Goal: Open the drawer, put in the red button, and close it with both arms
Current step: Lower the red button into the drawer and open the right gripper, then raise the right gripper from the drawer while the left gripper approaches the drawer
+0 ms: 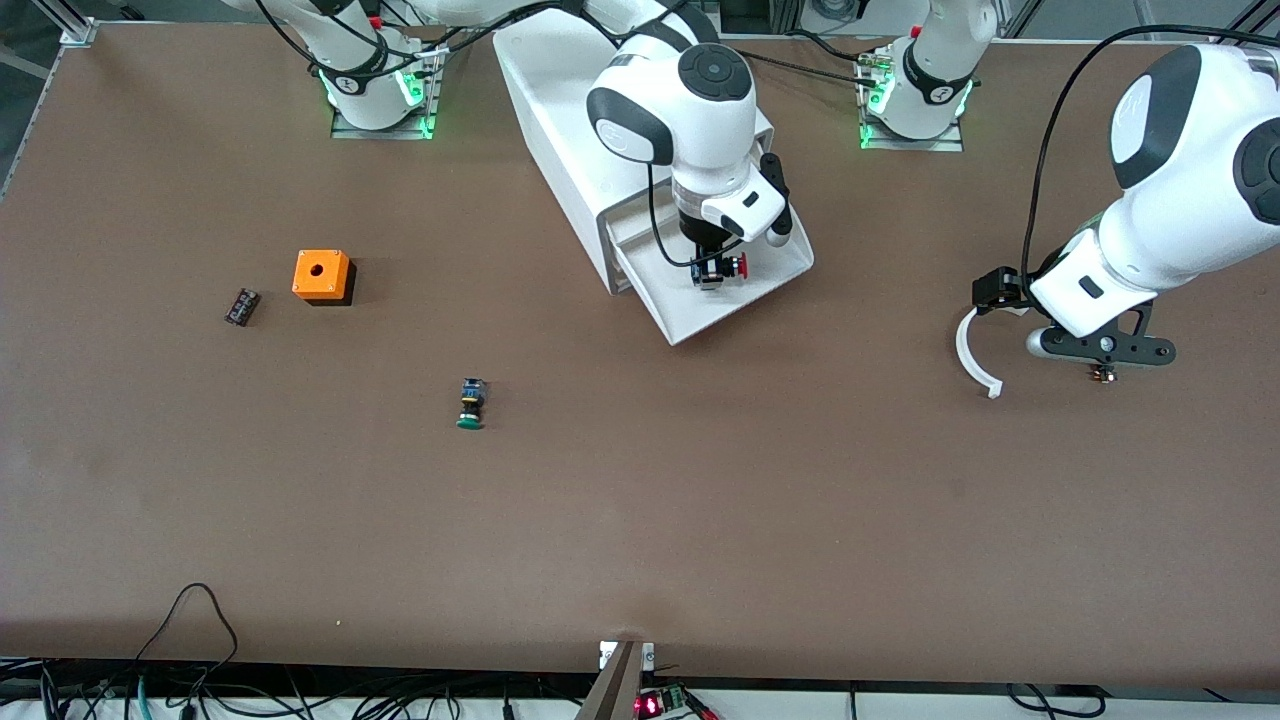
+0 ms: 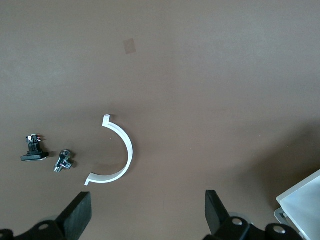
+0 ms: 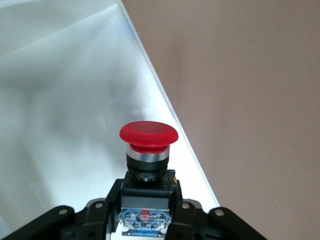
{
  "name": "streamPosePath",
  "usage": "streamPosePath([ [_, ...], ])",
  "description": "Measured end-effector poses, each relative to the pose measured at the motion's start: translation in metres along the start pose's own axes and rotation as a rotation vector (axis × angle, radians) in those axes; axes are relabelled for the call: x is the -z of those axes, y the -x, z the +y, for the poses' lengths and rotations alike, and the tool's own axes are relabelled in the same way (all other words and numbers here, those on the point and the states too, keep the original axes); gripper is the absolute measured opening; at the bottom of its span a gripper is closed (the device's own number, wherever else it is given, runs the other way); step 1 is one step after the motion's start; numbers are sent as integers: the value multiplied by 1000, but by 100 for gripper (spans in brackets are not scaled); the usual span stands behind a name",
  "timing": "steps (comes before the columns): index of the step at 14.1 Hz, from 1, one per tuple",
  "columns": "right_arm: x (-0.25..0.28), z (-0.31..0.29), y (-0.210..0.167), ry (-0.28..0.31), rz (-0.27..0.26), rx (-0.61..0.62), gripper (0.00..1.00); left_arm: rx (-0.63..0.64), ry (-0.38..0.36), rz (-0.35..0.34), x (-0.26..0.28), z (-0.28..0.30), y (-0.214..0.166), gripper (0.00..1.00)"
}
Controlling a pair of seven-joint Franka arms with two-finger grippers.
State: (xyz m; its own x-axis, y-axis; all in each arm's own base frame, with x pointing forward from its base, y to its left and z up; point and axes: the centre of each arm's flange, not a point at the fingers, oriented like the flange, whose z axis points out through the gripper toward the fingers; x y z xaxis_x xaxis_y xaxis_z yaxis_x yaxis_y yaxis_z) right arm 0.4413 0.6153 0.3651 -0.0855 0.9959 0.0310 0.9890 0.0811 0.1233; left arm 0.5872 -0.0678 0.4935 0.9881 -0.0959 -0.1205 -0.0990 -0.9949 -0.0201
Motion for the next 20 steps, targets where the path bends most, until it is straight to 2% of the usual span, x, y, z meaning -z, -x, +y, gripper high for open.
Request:
streamPosePath([
  [4,-15,-4,8,-44,-72,23,41,-3,0,4,2,2,0,100],
  [9,-22,-14,4,-58,-88,38,41,-3,0,4,2,2,0,100],
  [11,-24,-16,2,-60,-90,40,44,-3,0,4,2,2,0,100],
  [13,-24,-16,2,-58,-88,31,56,-3,0,4,2,2,0,100],
  [14,-22,-15,2,-55,-85,15,68,-3,1,4,2,2,0,100],
  [17,-8,-10,0,-35,-68,-64,96,27,3,4,2,3,0,100],
  [18,6,-6,1,-17,-54,-102,100,53,6,2,0,8,-1,100],
  [20,52,15,12,40,-8,-199,100,118,28,15,-12,37,-10,100],
])
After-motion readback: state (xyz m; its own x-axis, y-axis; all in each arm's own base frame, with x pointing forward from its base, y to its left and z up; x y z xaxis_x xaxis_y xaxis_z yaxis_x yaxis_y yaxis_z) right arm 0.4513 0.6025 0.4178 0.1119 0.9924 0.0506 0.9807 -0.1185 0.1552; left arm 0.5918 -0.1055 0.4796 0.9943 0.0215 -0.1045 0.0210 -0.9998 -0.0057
